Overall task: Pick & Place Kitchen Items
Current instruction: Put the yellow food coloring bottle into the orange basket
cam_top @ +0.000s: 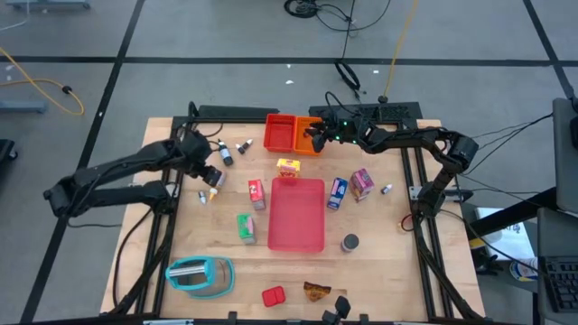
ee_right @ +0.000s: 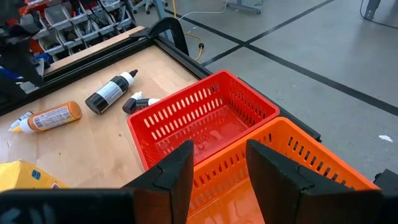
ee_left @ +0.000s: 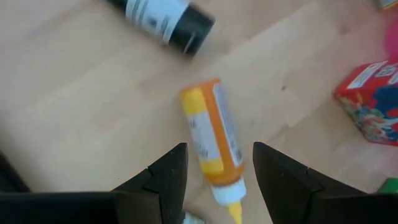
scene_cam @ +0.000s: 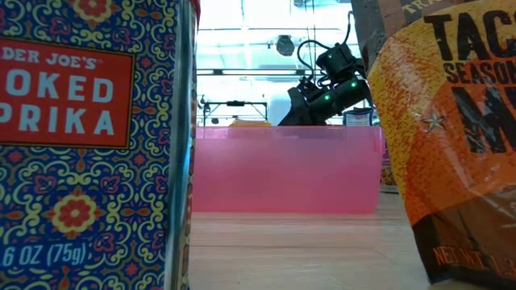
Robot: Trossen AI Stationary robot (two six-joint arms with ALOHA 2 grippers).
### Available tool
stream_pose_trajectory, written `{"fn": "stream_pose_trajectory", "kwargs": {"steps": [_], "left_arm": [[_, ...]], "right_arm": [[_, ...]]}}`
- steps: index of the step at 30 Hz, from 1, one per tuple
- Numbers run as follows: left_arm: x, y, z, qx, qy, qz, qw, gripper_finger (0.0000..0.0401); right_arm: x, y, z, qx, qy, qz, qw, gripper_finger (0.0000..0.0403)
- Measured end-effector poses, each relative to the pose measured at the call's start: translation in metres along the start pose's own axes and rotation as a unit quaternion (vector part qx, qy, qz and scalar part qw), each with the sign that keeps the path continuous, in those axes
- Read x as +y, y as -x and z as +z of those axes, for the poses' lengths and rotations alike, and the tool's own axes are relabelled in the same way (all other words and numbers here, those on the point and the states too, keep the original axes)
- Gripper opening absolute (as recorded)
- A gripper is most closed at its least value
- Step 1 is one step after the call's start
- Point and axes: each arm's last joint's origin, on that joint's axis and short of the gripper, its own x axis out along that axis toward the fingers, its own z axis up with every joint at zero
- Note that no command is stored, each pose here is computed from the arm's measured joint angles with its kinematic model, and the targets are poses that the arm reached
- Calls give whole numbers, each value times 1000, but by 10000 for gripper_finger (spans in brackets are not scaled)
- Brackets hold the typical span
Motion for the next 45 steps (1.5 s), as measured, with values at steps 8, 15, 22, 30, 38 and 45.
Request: {"fn": "stream_pose_trajectory", "kwargs": {"steps": [8,15,22,30,38,45], "left_arm": [[-10,-13,2,61,24,-5,998,184],[-17,-30,-1,115,15,19,993,184],[-19,-41,-3,132,6,63,989,184],[-21,-49,1,123,13,75,990,184],[-19,-64,0,149,16,116,982,184],[-19,-70,1,158,16,127,979,138]], "right_arm": [[0,0,0,0,0,0,1000,141],[0,0,0,0,0,0,1000,141],[0,0,0,0,0,0,1000,140],[0,0,0,0,0,1,1000,139],[1,0,0,0,1,2,1000,139],[1,0,0,0,1,2,1000,139]]}}
